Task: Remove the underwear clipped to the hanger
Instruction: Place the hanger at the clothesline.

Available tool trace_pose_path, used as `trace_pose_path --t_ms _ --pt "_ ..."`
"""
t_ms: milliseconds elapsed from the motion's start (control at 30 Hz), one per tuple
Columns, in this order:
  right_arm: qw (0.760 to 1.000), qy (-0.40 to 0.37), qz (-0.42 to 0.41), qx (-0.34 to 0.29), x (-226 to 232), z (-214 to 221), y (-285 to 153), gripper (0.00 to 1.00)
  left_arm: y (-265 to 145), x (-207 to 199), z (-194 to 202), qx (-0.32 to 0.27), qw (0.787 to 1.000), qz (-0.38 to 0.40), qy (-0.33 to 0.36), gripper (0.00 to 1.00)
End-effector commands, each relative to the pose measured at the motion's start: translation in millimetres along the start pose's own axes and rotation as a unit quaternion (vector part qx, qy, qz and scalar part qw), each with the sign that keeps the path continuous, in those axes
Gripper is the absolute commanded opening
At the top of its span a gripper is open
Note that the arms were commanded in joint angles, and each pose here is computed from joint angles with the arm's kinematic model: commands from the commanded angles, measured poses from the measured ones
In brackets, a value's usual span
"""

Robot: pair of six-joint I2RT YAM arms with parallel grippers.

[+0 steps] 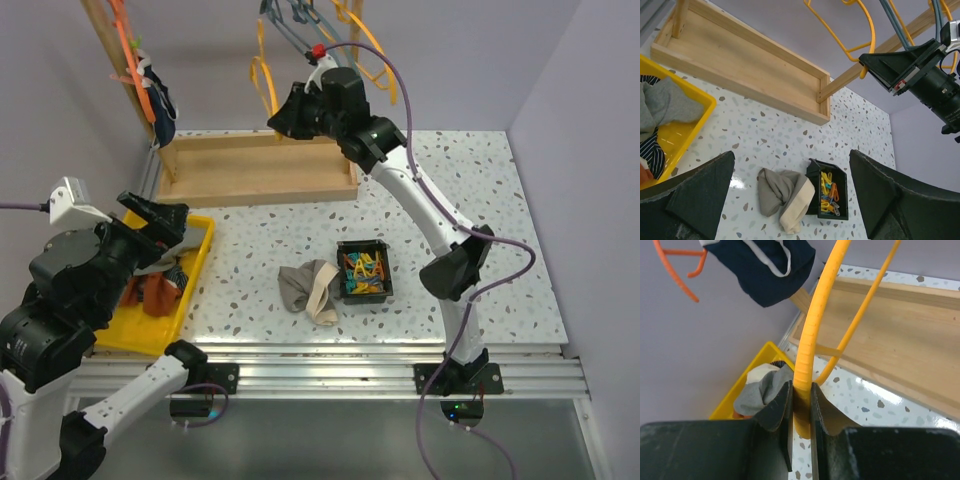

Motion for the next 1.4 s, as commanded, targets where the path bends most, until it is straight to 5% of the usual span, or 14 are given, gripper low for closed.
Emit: trace_pose_path --t_ms 0,900,1367 --pt "0.993 0.027 -0.083 -0.078 36 -60 -16 0.0 -5 7 2 0.002 1.0 -0.007 -0.007 1.0" --pt "0.949 0.069 -0.197 -0.238 66 -160 -42 0.0 2 3 14 0.025 1.0 -0.003 -0.003 1.0" --pt "0.968 0.012 -0.143 -0.204 58 -141 -72 0.0 9 2 16 0.024 1.0 -0.006 -0.002 1.0"
Point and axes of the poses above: each gripper's point midway between its finger pads, its own y axis out along the fingers, its own x axis along the line the jaws close on, z = x × y, the point moved 1 cm from there along -y, back along the fingers, and after that the axes turned 5 degrees about y, right-handed, at the moved point
